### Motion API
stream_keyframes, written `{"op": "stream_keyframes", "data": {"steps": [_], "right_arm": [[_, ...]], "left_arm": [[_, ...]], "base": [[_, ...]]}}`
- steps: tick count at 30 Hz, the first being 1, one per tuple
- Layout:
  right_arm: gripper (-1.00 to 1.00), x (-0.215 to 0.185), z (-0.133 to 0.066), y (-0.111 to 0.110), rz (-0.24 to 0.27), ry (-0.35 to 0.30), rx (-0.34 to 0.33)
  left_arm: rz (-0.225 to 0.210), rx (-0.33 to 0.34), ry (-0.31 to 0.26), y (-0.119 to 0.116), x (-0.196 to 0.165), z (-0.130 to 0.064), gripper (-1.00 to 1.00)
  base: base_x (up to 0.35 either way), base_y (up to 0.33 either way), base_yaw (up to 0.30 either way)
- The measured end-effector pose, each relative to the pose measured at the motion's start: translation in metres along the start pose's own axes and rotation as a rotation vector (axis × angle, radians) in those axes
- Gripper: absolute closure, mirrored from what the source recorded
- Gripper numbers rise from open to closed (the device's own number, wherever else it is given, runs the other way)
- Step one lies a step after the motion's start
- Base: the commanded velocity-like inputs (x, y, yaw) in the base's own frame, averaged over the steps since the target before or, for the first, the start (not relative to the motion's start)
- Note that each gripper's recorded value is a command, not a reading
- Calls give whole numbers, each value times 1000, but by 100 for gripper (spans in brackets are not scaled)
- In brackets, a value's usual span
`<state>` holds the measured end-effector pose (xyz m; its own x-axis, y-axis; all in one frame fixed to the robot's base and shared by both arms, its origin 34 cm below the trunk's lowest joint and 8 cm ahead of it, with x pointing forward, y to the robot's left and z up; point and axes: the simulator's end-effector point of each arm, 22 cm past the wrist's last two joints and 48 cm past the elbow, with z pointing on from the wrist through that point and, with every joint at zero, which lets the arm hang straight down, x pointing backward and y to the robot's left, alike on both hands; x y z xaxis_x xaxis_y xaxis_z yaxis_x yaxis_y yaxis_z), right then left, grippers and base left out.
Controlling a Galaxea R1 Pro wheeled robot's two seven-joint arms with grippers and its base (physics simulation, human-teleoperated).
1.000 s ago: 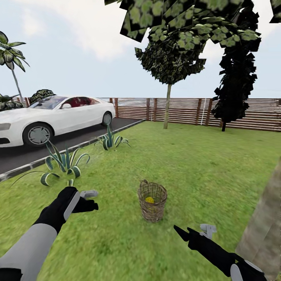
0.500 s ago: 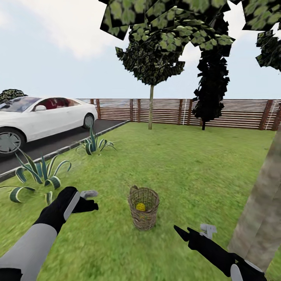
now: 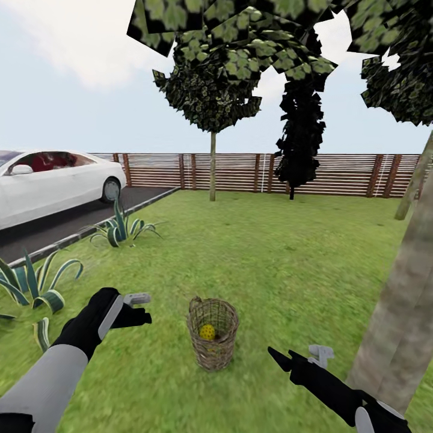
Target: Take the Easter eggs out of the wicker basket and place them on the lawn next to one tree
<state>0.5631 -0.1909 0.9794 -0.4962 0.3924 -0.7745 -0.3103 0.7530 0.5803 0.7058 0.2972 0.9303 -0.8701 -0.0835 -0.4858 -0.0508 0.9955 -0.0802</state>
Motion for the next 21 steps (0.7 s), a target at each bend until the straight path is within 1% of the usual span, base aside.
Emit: {"op": "stream_keyframes", "data": {"steps": [10,16,21], "right_arm": [[-100,0,0,0,2,2,1],[-100,0,0,0,1,1,2],[-100,0,0,-1,2,1,3]], "left_arm": [[0,0,0,0,0,0,-100],[1,-1,0,0,0,0,-100],[2,-2,0,0,0,0,-100]], "base": [[284,215,-17],[284,197,-174],[282,140,-60]]}}
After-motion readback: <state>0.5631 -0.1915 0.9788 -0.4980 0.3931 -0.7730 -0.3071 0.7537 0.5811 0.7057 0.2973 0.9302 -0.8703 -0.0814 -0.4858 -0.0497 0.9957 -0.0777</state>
